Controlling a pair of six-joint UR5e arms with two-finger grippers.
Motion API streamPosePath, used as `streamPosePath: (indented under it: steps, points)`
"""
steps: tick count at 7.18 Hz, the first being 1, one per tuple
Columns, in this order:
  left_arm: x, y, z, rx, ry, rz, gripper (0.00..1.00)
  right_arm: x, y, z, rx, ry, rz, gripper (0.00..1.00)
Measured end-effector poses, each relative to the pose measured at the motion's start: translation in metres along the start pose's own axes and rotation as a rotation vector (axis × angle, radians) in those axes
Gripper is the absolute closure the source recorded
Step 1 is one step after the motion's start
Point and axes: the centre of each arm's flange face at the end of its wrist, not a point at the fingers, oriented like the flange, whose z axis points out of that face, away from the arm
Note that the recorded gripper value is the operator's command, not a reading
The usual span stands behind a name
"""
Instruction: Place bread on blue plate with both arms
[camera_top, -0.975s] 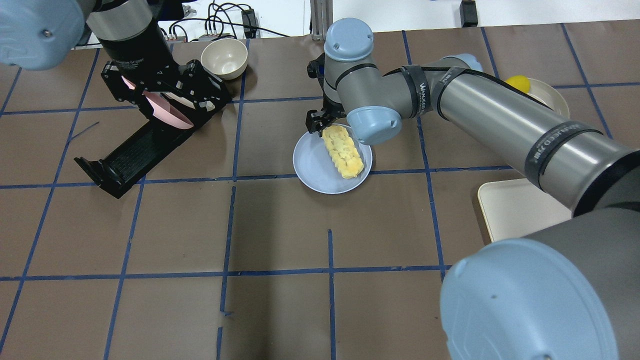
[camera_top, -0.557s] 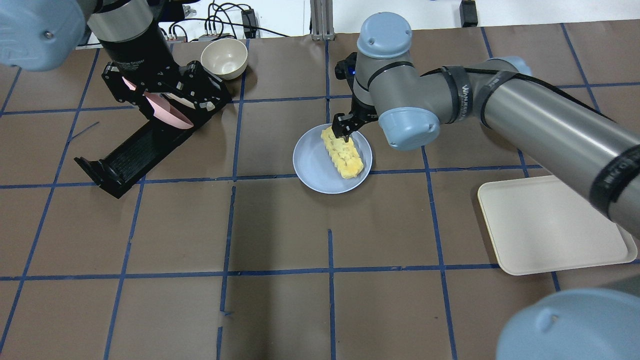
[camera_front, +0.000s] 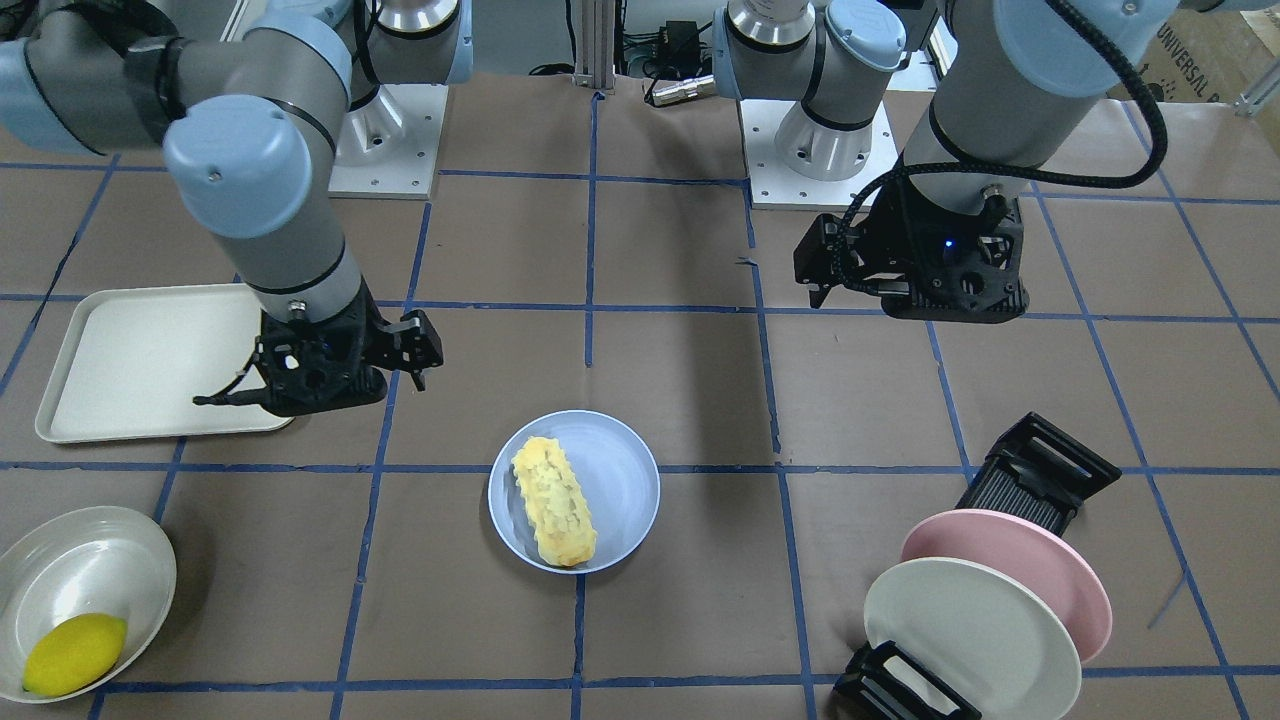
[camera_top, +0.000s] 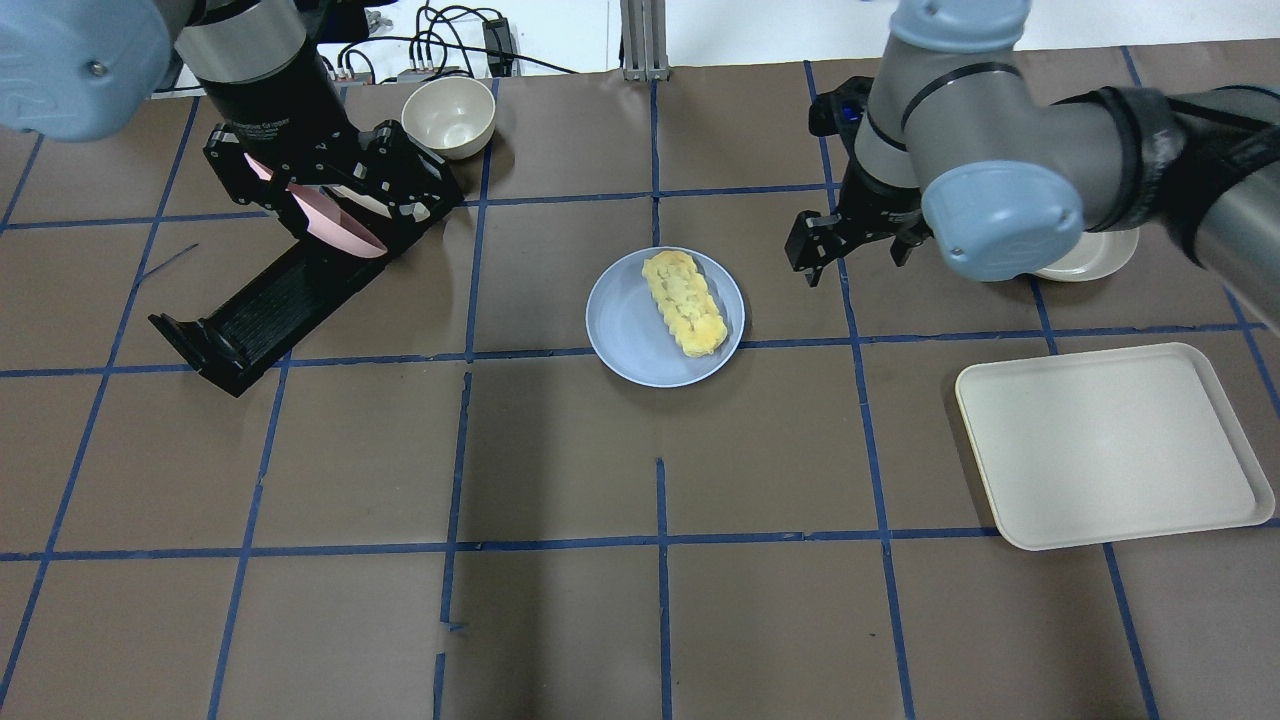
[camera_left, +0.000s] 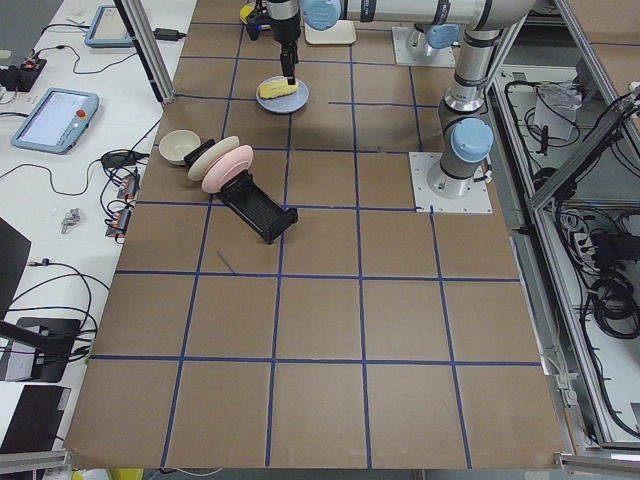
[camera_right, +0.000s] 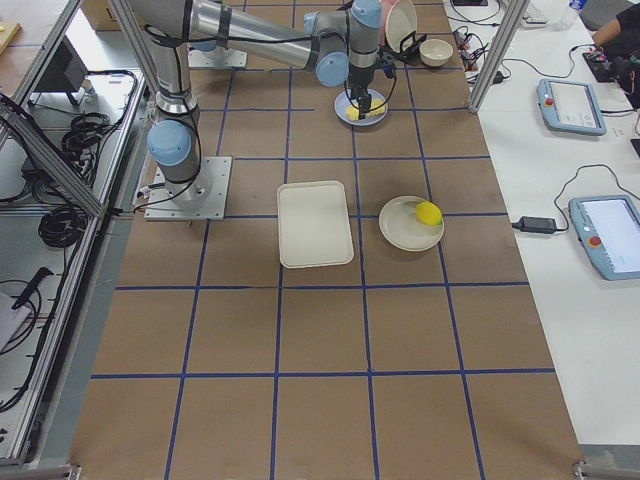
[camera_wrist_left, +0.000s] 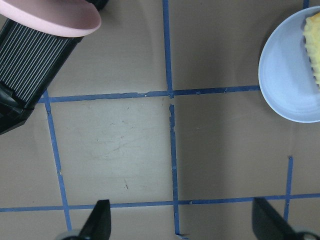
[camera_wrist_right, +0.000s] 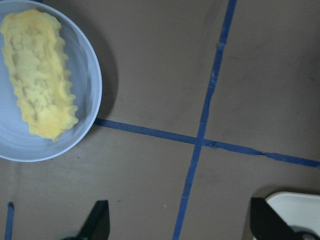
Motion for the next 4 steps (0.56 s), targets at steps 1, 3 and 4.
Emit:
streamPosePath:
  steps: [1, 3, 4]
  points:
    - [0.000, 0.000, 0.000, 0.002, 0.000, -0.001, 0.00, 0.014, 0.010, -0.016, -0.005, 0.001, 0.014, 0.01]
    - [0.000, -0.001, 0.000, 0.005, 0.000, -0.001, 0.00, 0.020, 0.028, -0.054, -0.008, 0.016, 0.027, 0.01]
    - [0.000, -0.001, 0.000, 0.004, 0.000, -0.001, 0.00, 0.018, 0.032, -0.072, -0.004, 0.033, 0.030, 0.01]
